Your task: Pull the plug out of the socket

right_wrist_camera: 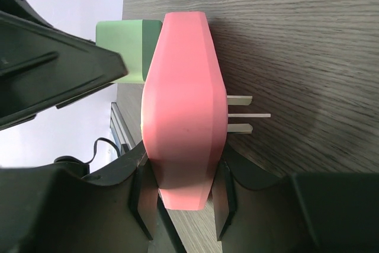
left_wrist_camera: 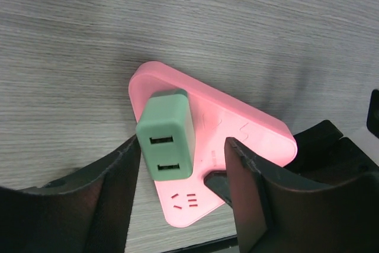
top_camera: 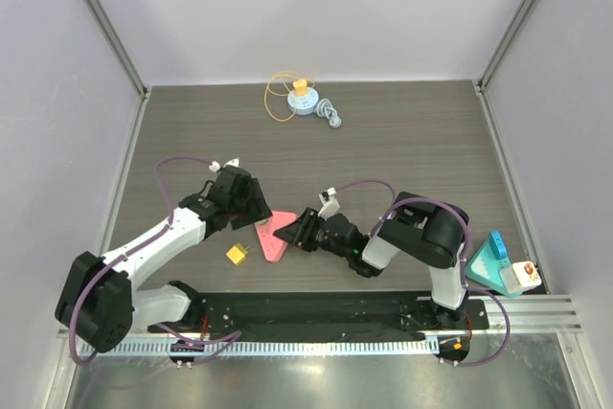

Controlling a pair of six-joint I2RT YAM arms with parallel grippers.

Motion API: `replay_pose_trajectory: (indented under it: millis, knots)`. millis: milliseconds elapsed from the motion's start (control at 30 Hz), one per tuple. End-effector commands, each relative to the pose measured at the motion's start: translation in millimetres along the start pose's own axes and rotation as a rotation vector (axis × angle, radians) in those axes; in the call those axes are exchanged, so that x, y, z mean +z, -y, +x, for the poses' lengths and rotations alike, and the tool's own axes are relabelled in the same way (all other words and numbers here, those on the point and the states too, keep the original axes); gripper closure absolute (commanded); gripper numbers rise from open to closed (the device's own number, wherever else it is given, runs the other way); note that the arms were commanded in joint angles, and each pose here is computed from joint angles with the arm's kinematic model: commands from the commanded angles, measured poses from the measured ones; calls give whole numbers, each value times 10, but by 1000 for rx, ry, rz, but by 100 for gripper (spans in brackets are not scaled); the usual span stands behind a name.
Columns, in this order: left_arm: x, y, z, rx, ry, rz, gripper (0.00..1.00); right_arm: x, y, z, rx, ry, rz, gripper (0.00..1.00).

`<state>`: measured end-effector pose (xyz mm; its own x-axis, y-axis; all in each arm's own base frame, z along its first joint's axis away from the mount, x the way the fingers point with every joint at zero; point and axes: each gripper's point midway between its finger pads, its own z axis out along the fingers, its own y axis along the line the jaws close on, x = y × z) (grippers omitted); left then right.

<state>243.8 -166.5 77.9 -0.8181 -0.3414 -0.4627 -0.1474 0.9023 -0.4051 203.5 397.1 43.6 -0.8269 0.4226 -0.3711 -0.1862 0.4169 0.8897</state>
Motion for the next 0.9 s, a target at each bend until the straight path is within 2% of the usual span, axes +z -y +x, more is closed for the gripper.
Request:
replay_pose_trajectory:
  millis: [0,67,100,167,200,300,633,867]
  knots:
    - [24,210,-148,-30,39,67,43,-41,389,143,-87,-52,118,99]
    - [37,218,-135,-43,37,74,52,-39,379,139,-90,-52,117,99]
    - [44,214,-126,-43,34,74,60,-40,363,139,-92,-52,113,99]
    - [38,205,-114,-44,34,76,69,-43,376,133,-92,-49,121,99]
    - [28,207,-109,-44,34,81,79,-51,392,123,-92,-45,128,99]
    - [-25,246,-100,-48,33,109,100,-72,443,87,-83,-23,155,99]
    - [-287,370,-100,-111,69,231,100,-165,841,-2,-70,24,389,99]
    - [-345,545,-61,-139,42,352,100,-196,989,38,14,28,440,99]
